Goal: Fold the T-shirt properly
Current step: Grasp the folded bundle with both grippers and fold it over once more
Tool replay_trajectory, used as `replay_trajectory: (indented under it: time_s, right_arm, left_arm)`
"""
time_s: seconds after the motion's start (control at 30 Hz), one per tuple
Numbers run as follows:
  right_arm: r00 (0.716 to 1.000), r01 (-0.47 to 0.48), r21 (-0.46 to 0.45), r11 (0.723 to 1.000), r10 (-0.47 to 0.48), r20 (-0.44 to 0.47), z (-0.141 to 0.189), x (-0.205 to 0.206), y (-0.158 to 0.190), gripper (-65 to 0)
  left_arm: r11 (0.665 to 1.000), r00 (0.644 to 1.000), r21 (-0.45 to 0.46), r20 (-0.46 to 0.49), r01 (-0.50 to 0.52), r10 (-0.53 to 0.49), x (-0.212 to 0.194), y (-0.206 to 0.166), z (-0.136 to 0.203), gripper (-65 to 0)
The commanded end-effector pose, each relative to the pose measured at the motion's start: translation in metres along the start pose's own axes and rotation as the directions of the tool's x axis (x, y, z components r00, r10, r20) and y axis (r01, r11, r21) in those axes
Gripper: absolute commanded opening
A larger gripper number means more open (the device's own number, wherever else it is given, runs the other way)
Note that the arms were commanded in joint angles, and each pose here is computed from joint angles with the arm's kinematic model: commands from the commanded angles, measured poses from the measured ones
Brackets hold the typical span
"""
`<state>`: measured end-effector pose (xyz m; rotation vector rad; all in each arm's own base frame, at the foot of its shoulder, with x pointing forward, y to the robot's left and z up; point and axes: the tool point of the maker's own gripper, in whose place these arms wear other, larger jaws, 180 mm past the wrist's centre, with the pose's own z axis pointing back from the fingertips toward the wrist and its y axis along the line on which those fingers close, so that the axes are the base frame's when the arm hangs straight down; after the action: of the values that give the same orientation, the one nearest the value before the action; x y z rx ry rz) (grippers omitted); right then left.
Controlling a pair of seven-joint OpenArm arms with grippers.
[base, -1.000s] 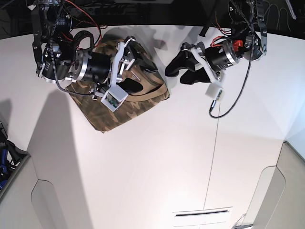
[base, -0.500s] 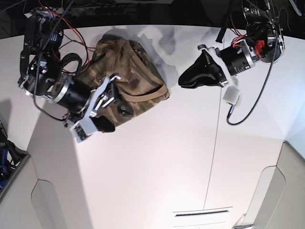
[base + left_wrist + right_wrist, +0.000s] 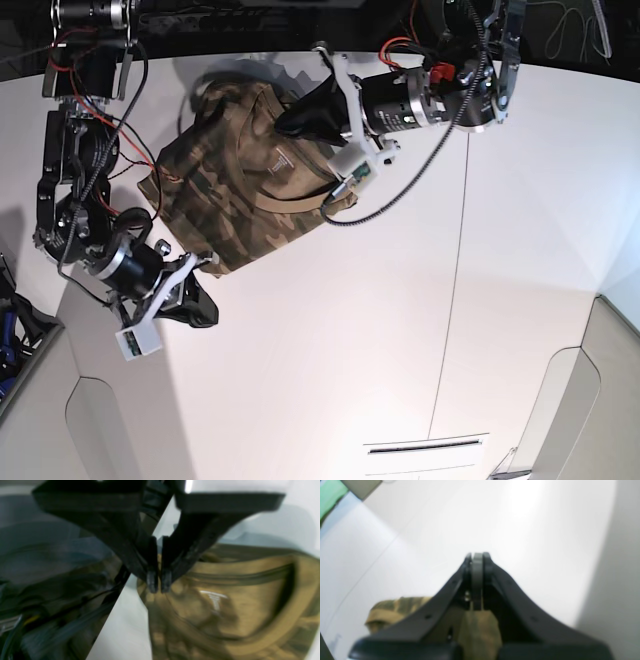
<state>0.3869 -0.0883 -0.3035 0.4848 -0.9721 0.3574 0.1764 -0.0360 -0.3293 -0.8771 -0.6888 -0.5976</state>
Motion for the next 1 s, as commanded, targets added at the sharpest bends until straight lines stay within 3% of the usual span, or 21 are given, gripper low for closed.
replay_trajectory:
  time_s: [0.0, 0.23, 0.4, 0.57, 0.77, 0.97]
  right_arm:
    - [0.999, 0.005, 0.005, 1.0, -0.005, 0.045, -0.003, 0.018, -0.006, -65.0]
    - [0.981, 0.157, 0.047, 0.986, -0.15, -0.123, -0.044, -0.029, -0.023, -65.0]
    - [0.962, 0.16, 0.065, 0.985, -0.14, -0.235, -0.055, -0.064, -0.012, -65.0]
    - [0.952, 0.155, 0.057, 0.986, -0.133, -0.275, -0.051, -0.075, -0.014, -65.0]
    - [0.929, 0.203, 0.081, 0.976, -0.166, -0.332, -0.041, -0.084, -0.013, -65.0]
    - [0.901, 0.313, 0.145, 0.939, -0.245, -0.359, -0.026, -0.105, 0.01, -65.0]
  left_arm:
    - [0.999, 0.999, -0.033, 0.038, 0.012, -0.01, 0.007, -0.009, -0.005, -62.0]
    - [0.999, 0.998, -0.036, -0.058, 0.002, -0.005, -0.025, -0.005, -0.04, -62.0]
    - [1.0, 0.993, -0.008, -0.118, 0.0, -0.001, -0.038, 0.013, -0.048, -62.0]
    - [0.996, 0.987, 0.068, -0.149, 0.064, -0.053, -0.031, 0.044, -0.047, -62.0]
    - [0.968, 0.996, 0.249, -0.081, 0.041, -0.021, -0.003, 0.111, -0.012, -62.0]
    - [0.914, 0.997, 0.404, 0.053, 0.023, -0.049, 0.05, 0.166, 0.032, -62.0]
